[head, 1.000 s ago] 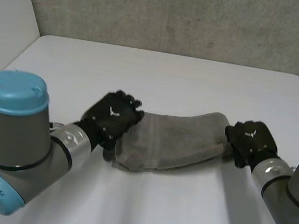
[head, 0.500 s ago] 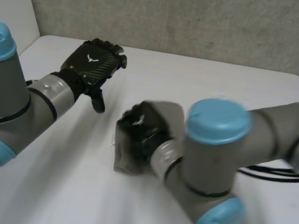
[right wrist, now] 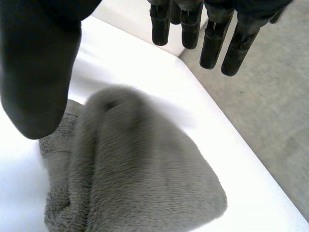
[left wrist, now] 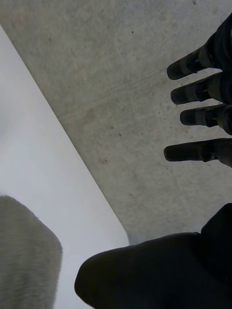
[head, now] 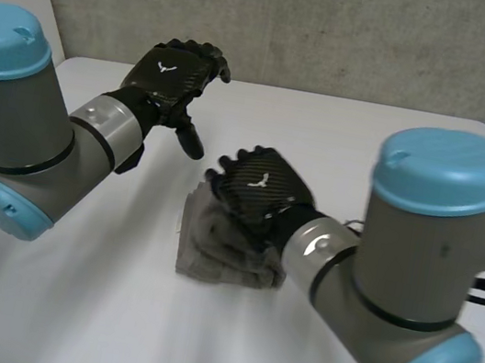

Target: Fold the towel.

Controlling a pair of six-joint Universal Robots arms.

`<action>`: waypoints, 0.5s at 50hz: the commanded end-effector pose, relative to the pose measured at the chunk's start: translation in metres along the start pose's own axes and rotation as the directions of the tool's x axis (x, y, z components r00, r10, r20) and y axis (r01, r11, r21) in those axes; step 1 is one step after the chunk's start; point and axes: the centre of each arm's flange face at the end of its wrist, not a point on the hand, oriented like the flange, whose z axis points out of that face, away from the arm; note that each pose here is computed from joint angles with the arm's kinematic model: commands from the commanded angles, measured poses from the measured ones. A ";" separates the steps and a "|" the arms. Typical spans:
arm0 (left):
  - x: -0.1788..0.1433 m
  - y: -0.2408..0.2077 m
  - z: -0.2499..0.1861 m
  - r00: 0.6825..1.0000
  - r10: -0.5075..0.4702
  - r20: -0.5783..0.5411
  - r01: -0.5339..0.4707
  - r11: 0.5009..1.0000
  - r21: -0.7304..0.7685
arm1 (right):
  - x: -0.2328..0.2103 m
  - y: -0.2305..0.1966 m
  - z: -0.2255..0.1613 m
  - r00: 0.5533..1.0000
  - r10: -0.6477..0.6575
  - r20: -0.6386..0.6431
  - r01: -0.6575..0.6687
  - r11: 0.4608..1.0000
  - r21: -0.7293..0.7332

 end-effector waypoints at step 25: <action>0.058 0.093 0.009 0.987 -0.111 -0.117 0.079 0.966 -0.245 | 0.091 0.054 0.038 0.866 0.443 -0.234 -0.454 0.891 0.007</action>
